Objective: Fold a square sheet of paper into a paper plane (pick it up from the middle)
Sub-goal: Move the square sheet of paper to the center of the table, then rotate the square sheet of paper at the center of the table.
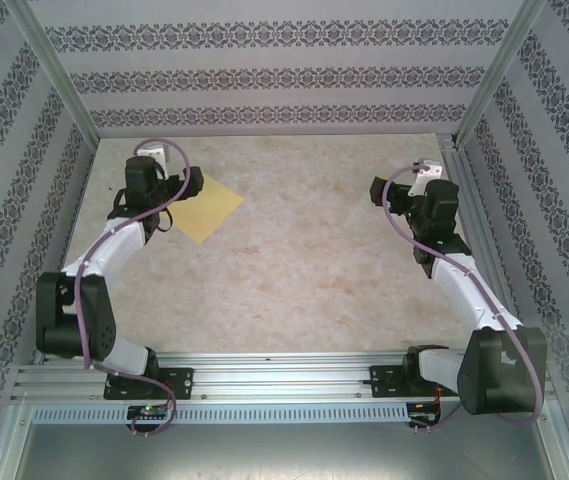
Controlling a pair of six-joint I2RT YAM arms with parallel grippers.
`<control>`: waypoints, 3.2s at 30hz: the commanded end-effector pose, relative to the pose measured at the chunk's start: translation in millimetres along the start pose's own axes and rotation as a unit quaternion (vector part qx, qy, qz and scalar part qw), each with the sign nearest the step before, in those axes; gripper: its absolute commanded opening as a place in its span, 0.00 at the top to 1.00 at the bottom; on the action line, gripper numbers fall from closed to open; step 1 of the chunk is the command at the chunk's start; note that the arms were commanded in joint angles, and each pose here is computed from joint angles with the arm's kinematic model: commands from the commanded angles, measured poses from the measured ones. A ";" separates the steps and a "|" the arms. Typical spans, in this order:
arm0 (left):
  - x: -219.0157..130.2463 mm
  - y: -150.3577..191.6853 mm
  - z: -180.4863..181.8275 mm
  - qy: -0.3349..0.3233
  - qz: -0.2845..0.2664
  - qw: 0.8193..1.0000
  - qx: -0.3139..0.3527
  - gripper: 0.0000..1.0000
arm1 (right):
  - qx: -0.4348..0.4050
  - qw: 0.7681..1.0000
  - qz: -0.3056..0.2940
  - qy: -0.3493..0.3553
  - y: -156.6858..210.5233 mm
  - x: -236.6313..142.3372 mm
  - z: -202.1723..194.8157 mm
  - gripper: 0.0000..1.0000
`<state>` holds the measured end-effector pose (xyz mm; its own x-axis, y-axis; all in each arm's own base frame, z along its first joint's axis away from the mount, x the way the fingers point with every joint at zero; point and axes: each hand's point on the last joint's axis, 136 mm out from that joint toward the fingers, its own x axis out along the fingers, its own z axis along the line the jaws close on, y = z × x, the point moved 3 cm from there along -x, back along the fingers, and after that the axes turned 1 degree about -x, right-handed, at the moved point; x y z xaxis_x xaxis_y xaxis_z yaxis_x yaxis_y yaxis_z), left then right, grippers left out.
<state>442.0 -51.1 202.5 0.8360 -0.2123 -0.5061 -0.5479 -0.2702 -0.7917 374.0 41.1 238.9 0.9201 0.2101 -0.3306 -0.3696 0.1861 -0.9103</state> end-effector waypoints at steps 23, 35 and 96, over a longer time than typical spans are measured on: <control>47.1 189.0 -49.5 -0.039 0.366 0.922 -0.124 0.00 | 0.084 0.964 0.245 -0.067 104.8 15.4 69.7 0.02; 8.0 252.4 -175.0 0.015 0.377 0.904 -0.201 0.00 | 0.122 0.963 0.240 -0.020 122.4 -8.3 53.4 0.02; -34.8 248.8 -211.3 0.113 0.349 0.909 -0.195 0.11 | 0.132 0.905 0.392 -0.098 167.1 130.4 136.9 0.22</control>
<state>258.7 -287.8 70.0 0.2028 -0.5762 -0.7917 -0.9661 -0.2495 -0.0660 410.7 235.7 65.4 0.3554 0.5591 -0.7490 -0.9346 0.1985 -0.2952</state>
